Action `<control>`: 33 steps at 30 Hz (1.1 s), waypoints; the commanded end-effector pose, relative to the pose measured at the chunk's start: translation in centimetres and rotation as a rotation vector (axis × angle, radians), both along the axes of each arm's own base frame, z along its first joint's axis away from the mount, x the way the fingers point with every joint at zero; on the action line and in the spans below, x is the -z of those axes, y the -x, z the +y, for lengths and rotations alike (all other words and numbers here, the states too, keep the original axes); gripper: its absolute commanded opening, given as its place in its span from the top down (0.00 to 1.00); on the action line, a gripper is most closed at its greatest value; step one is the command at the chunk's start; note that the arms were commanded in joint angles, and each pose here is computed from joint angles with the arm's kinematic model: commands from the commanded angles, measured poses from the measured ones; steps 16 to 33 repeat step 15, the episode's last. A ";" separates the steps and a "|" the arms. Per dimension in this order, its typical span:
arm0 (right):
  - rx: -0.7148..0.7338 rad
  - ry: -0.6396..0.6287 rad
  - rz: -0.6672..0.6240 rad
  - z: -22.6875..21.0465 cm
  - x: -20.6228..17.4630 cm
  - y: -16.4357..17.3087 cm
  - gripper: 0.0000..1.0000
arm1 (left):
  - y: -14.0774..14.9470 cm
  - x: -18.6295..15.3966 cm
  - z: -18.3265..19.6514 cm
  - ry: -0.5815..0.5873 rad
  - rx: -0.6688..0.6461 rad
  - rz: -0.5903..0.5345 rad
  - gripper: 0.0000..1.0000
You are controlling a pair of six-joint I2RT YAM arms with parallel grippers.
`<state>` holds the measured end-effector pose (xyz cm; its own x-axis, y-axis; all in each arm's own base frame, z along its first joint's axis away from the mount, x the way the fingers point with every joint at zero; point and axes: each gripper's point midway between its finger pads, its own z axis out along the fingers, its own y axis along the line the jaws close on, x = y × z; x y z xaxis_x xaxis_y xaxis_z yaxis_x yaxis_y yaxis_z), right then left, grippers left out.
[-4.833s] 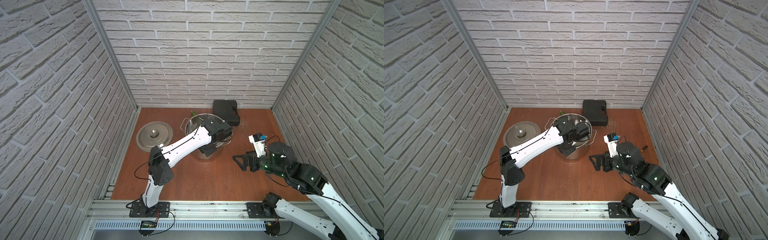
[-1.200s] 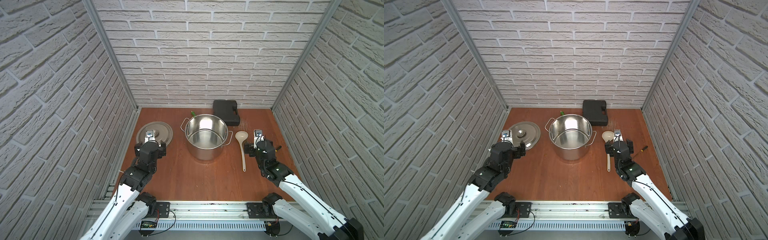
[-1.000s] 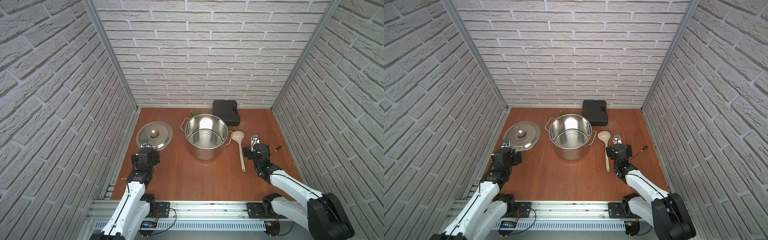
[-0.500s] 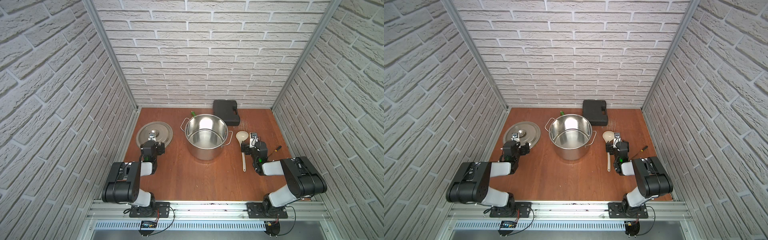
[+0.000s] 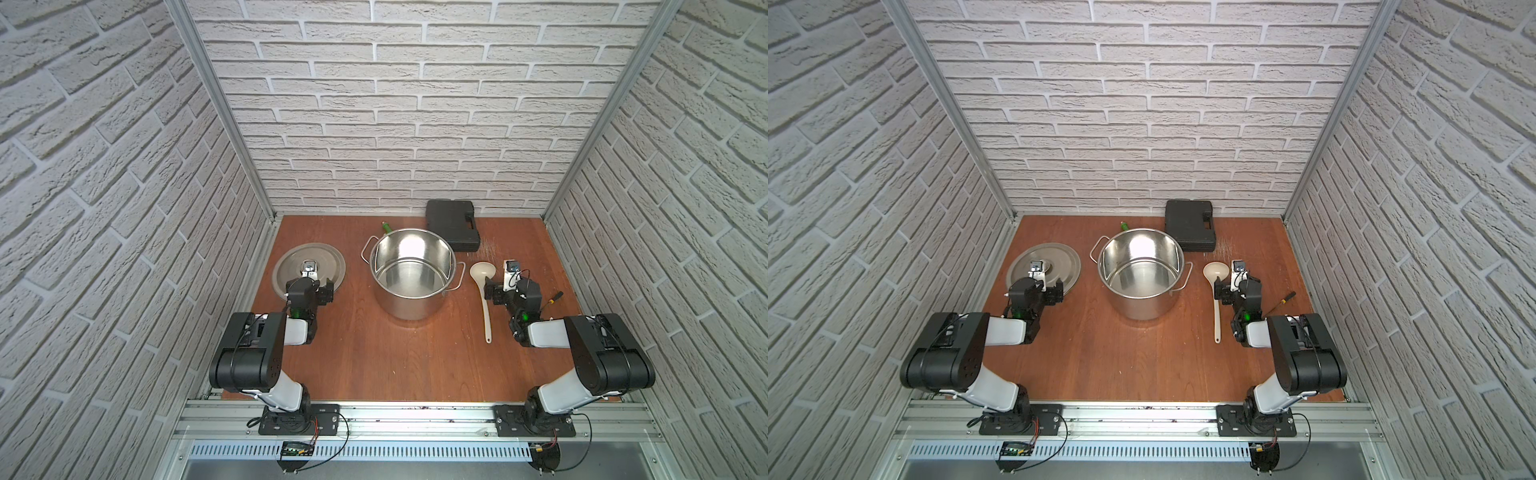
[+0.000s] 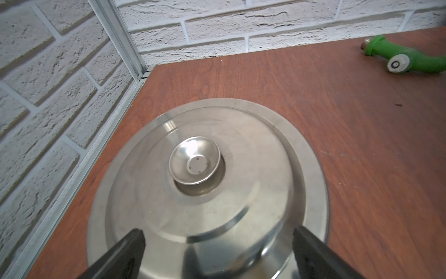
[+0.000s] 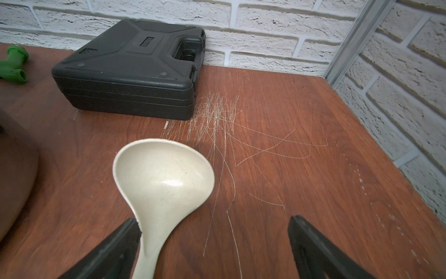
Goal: Stir the soup with a spoon
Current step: Reset both arms
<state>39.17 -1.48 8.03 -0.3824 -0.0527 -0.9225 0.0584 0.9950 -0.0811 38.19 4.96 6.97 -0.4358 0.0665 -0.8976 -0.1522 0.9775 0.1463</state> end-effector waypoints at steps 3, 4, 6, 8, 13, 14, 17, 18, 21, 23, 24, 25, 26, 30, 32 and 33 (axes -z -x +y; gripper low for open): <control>-0.002 -0.014 -0.065 0.1 -1.7 -0.6 0.01 | -1.0 -1.8 -0.4 -0.016 0.022 -0.066 0.02; -0.001 -0.014 -0.065 0.0 -1.7 -0.5 0.01 | -1.0 -1.9 -0.4 -0.018 0.024 -0.069 0.02; -0.002 -0.014 -0.063 0.1 -1.6 -0.5 0.01 | -1.0 -1.8 -0.4 -0.017 0.024 -0.068 0.02; -0.002 -0.014 -0.063 0.0 -1.6 -0.6 0.01 | -1.0 -1.9 -0.4 -0.016 0.024 -0.068 0.02; -0.004 -0.013 -0.063 0.1 -1.6 -0.6 0.01 | -1.1 -1.7 -0.3 -0.003 0.031 -0.060 0.02; -0.004 -0.012 -0.064 0.1 -1.7 -0.6 0.01 | -1.1 -1.8 -0.5 -0.007 0.034 -0.063 0.02; -0.006 -0.012 -0.064 0.1 -1.6 -0.5 0.01 | -1.1 -1.7 -0.7 -0.014 0.043 -0.061 0.02; -0.006 -0.012 -0.064 0.1 -1.6 -0.5 0.01 | -1.1 -1.7 -0.7 -0.014 0.043 -0.061 0.02; -0.006 -0.012 -0.064 0.1 -1.6 -0.5 0.01 | -1.1 -1.7 -0.7 -0.014 0.043 -0.061 0.02; -0.006 -0.012 -0.064 0.1 -1.6 -0.5 0.01 | -1.1 -1.7 -0.7 -0.014 0.043 -0.061 0.02; -0.006 -0.012 -0.064 0.1 -1.6 -0.5 0.01 | -1.1 -1.7 -0.7 -0.014 0.043 -0.061 0.02; -0.006 -0.012 -0.064 0.1 -1.6 -0.5 0.01 | -1.1 -1.7 -0.7 -0.014 0.043 -0.061 0.02; -0.006 -0.012 -0.064 0.1 -1.6 -0.5 0.01 | -1.1 -1.7 -0.7 -0.014 0.043 -0.061 0.02; -0.006 -0.012 -0.064 0.1 -1.6 -0.5 0.01 | -1.1 -1.7 -0.7 -0.014 0.043 -0.061 0.02; -0.006 -0.012 -0.064 0.1 -1.6 -0.5 0.01 | -1.1 -1.7 -0.7 -0.014 0.043 -0.061 0.02; -0.006 -0.012 -0.064 0.1 -1.6 -0.5 0.01 | -1.1 -1.7 -0.7 -0.014 0.043 -0.061 0.02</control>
